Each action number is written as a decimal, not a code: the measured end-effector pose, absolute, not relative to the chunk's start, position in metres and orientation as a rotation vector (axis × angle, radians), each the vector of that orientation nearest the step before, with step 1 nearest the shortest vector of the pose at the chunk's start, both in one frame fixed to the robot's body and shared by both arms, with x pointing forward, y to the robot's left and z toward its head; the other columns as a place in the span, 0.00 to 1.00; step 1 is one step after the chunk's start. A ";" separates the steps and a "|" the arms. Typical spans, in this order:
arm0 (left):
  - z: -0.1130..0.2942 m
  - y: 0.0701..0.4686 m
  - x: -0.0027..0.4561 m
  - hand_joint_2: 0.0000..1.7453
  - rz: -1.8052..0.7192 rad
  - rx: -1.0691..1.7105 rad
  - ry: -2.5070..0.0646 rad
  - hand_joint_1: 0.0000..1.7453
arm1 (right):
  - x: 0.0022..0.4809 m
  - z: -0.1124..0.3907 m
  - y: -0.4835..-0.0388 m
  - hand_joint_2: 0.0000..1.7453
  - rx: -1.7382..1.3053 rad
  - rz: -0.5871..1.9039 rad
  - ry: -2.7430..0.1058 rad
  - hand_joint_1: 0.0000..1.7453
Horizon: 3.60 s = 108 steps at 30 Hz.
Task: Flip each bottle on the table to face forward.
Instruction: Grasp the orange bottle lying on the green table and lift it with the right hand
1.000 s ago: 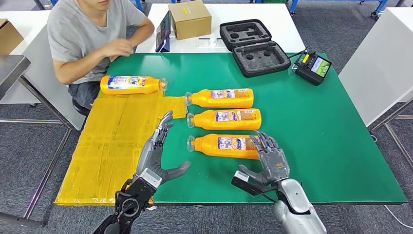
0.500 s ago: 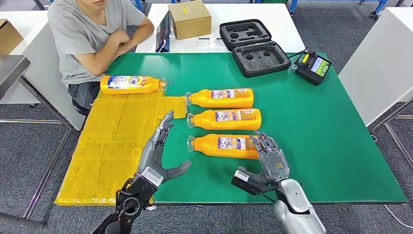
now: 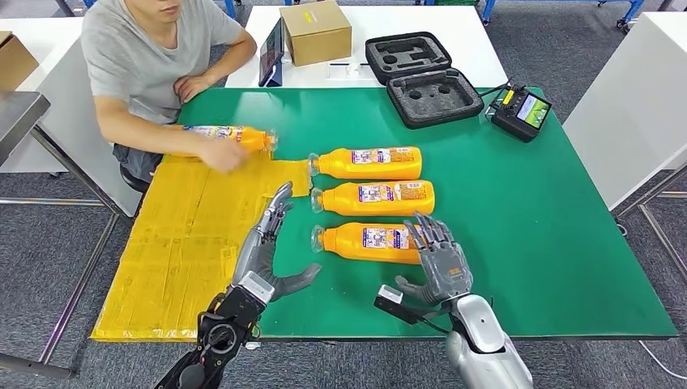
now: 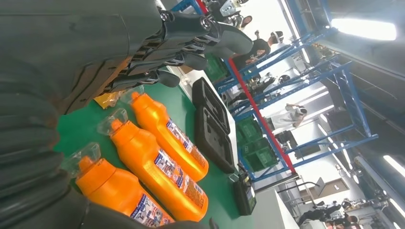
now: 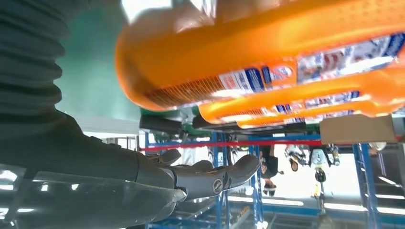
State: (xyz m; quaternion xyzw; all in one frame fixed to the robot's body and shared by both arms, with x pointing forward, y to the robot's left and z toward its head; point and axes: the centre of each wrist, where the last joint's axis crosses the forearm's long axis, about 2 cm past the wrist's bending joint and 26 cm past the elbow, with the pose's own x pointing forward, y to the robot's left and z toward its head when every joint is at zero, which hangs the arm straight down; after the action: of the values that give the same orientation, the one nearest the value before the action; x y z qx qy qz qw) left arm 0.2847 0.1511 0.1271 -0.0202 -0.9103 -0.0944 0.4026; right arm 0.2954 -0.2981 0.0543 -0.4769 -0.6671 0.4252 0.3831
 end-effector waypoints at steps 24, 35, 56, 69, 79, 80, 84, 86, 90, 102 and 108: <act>0.128 0.144 0.286 1.00 -0.230 -0.082 -2.295 0.00 | 0.346 0.056 -0.296 1.00 -1.049 1.059 -1.656 0.00; 0.132 0.141 0.290 1.00 -0.234 -0.099 -2.304 0.00 | 0.345 0.045 -0.287 1.00 -0.968 1.118 -1.587 0.00; 0.134 0.139 0.290 1.00 -0.245 -0.116 -2.308 0.00 | 0.349 0.046 -0.273 1.00 -0.901 1.199 -1.574 0.98; 0.135 0.137 0.291 1.00 -0.246 -0.133 -2.309 0.00 | 0.353 0.049 -0.273 1.00 -0.823 1.170 -1.546 1.00; 0.134 0.135 0.290 1.00 -0.252 -0.141 -2.303 0.00 | 0.354 0.050 -0.273 1.00 -0.814 1.168 -1.542 1.00; 0.134 0.135 0.290 1.00 -0.252 -0.142 -2.302 0.00 | 0.354 0.050 -0.273 1.00 -0.813 1.168 -1.541 1.00; 0.133 0.135 0.290 1.00 -0.254 -0.144 -2.298 0.00 | 0.353 0.049 -0.273 1.00 -0.804 1.167 -1.535 1.00; 0.133 0.135 0.290 1.00 -0.251 -0.145 -2.297 0.00 | 0.352 0.048 -0.274 1.00 -0.752 1.150 -1.543 1.00; 0.133 0.135 0.290 1.00 -0.225 -0.143 -2.293 0.00 | 0.354 0.046 -0.281 1.00 -0.427 0.980 -1.638 1.00; 0.161 0.143 0.290 1.00 -0.037 -0.070 -2.384 0.00 | 0.347 0.043 -0.281 1.00 -0.120 0.691 -1.707 1.00; 0.169 0.146 0.286 1.00 0.023 -0.027 -2.412 0.00 | 0.345 0.041 -0.281 1.00 -0.103 0.629 -1.718 1.00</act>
State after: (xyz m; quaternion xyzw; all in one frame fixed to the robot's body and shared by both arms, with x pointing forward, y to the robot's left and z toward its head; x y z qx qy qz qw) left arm 0.2858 0.1457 0.1685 -0.0106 -0.9342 0.0088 0.3565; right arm 0.3450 -0.2813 0.0413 -0.0446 -0.7438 0.2725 0.6087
